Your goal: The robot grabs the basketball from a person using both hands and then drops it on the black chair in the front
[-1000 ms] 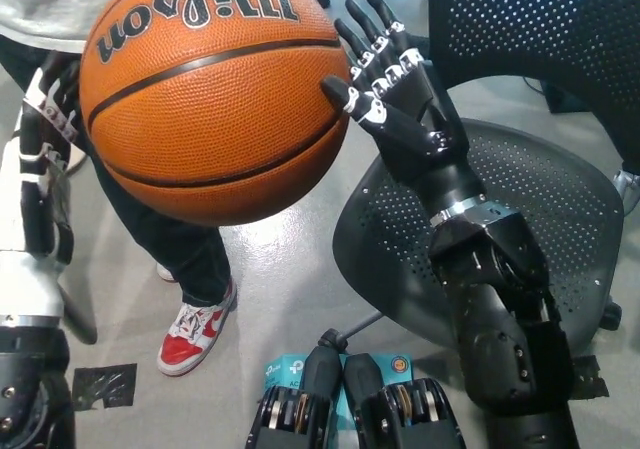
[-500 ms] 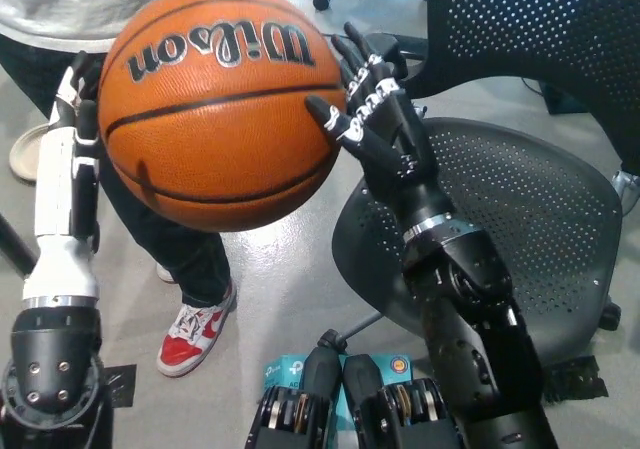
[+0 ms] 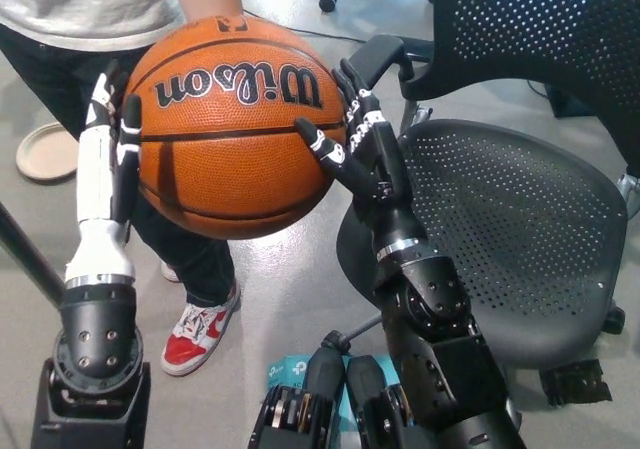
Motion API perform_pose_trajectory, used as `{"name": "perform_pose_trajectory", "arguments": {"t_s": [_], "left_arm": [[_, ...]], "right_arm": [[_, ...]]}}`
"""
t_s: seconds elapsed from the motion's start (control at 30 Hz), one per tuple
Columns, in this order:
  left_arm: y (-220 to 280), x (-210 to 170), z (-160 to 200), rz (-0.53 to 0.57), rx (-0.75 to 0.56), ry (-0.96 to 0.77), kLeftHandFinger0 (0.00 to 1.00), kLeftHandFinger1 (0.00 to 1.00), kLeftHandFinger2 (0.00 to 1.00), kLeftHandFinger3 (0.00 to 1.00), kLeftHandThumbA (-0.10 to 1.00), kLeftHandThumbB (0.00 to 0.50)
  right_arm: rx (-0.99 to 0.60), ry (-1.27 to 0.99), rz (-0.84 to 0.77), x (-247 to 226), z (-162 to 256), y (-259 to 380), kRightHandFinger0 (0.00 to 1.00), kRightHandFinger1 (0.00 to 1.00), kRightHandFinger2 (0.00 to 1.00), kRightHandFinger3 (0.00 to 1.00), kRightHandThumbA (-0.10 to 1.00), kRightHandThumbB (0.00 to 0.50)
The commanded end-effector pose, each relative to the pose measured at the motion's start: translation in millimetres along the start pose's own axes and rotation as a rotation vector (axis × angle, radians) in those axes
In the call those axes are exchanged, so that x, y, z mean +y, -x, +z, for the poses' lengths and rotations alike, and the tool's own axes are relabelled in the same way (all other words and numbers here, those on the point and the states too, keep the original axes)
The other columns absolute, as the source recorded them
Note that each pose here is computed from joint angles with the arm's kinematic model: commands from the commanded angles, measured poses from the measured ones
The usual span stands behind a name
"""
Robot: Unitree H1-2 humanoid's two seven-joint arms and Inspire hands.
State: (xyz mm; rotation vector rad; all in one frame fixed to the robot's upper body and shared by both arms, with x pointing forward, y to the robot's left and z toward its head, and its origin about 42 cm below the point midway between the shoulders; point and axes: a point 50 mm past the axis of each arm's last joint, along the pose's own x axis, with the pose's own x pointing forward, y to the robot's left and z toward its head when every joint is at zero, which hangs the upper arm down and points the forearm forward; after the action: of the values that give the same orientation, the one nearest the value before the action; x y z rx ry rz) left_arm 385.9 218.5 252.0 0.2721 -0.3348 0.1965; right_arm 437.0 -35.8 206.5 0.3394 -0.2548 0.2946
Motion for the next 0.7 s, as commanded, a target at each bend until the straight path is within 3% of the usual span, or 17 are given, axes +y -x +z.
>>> {"name": "perform_pose_trajectory", "arguments": {"t_s": [0.0,0.2,0.23,0.3,0.47,0.53,0.6,0.67], "left_arm": [[-1.6,-68.8,21.3,-0.314,-0.018,0.123,1.00,1.00,1.00,1.00,1.00,0.183],[-16.3,-77.3,20.6,-0.361,0.005,0.160,1.00,1.00,1.00,1.00,1.00,0.208],[-18.8,-79.0,21.0,-0.365,-0.003,0.153,1.00,1.00,1.00,1.00,1.00,0.205],[-20.8,-81.4,24.7,-0.370,-0.014,0.143,1.00,1.00,1.00,1.00,1.00,0.190],[-27.5,-84.5,42.0,-0.388,-0.087,0.152,1.00,1.00,1.00,1.00,1.00,0.222],[-29.3,-85.0,50.1,-0.396,-0.124,0.151,1.00,1.00,1.00,1.00,1.00,0.211],[-30.9,-85.8,60.3,-0.404,-0.171,0.163,1.00,1.00,1.00,1.00,1.00,0.188],[-33.7,-86.8,70.9,-0.403,-0.204,0.171,1.00,1.00,1.00,1.00,1.00,0.199]], "right_arm": [[0.010,-0.027,0.180,74.9,7.5,-14.2,1.00,1.00,1.00,1.00,1.00,0.272],[0.016,-0.043,0.142,66.4,9.5,-21.6,1.00,1.00,1.00,1.00,1.00,0.279],[0.056,-0.063,0.138,65.0,10.5,-22.2,1.00,1.00,1.00,1.00,1.00,0.323],[0.079,-0.077,0.143,63.8,14.2,-22.4,1.00,1.00,1.00,1.00,1.00,0.351],[-0.003,-0.085,0.124,64.0,30.9,-27.2,1.00,1.00,1.00,1.00,1.00,0.277],[-0.023,-0.087,0.123,64.6,38.9,-28.3,1.00,1.00,1.00,1.00,1.00,0.269],[-0.049,-0.077,0.131,64.5,50.2,-29.4,1.00,1.00,1.00,1.00,1.00,0.293],[-0.100,-0.037,0.154,63.9,63.6,-31.6,1.00,1.00,1.00,1.00,1.00,0.271]]}}
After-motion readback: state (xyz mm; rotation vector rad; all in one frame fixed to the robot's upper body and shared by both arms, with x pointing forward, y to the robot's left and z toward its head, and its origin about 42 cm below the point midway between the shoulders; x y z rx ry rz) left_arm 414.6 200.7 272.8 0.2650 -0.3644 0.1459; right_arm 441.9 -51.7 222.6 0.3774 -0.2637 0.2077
